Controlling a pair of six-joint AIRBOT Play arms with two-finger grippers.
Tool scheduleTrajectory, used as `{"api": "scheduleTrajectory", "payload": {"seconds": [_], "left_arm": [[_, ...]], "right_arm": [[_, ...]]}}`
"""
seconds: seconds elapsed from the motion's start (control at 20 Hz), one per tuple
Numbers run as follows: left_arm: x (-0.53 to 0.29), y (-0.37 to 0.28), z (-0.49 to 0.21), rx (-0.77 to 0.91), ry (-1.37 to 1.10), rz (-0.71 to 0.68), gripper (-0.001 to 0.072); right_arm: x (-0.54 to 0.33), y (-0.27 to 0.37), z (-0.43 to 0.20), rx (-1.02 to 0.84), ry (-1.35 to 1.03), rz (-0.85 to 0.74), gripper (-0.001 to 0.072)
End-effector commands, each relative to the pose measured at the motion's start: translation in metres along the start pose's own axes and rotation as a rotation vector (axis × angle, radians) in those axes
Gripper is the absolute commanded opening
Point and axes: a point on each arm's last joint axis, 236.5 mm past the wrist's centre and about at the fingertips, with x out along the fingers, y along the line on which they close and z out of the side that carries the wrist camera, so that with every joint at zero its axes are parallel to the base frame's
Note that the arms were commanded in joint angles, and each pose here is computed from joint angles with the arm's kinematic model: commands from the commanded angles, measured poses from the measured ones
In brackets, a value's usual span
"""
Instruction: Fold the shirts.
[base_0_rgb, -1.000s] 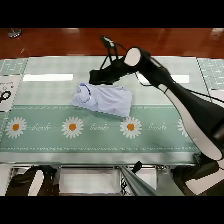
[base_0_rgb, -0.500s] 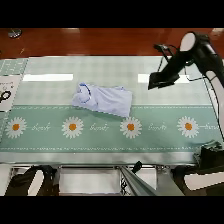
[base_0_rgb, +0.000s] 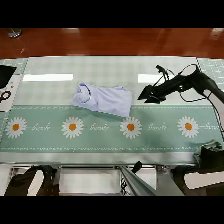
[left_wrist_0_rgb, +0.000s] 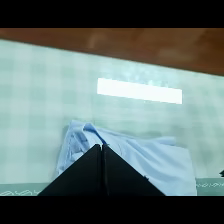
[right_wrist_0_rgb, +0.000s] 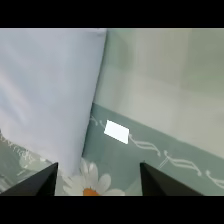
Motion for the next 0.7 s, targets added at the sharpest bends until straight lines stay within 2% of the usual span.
{"api": "scheduleTrajectory", "payload": {"seconds": [0.0,0.25,0.65], "left_arm": [[0.008,0.005,-0.009,-0.014,0.037,0.0,0.0015],[0.013,0.008,-0.011,-0.023,0.053,0.002,0.0015],[0.013,0.008,-0.011,-0.023,0.052,0.002,0.0015]], "right_arm": [[0.028,0.009,0.009,-0.028,-0.076,-0.002,0.0592],[0.048,0.029,0.012,-0.089,-0.107,-0.024,0.0591],[0.079,0.033,-0.003,-0.025,-0.043,-0.034,0.0583]]}}
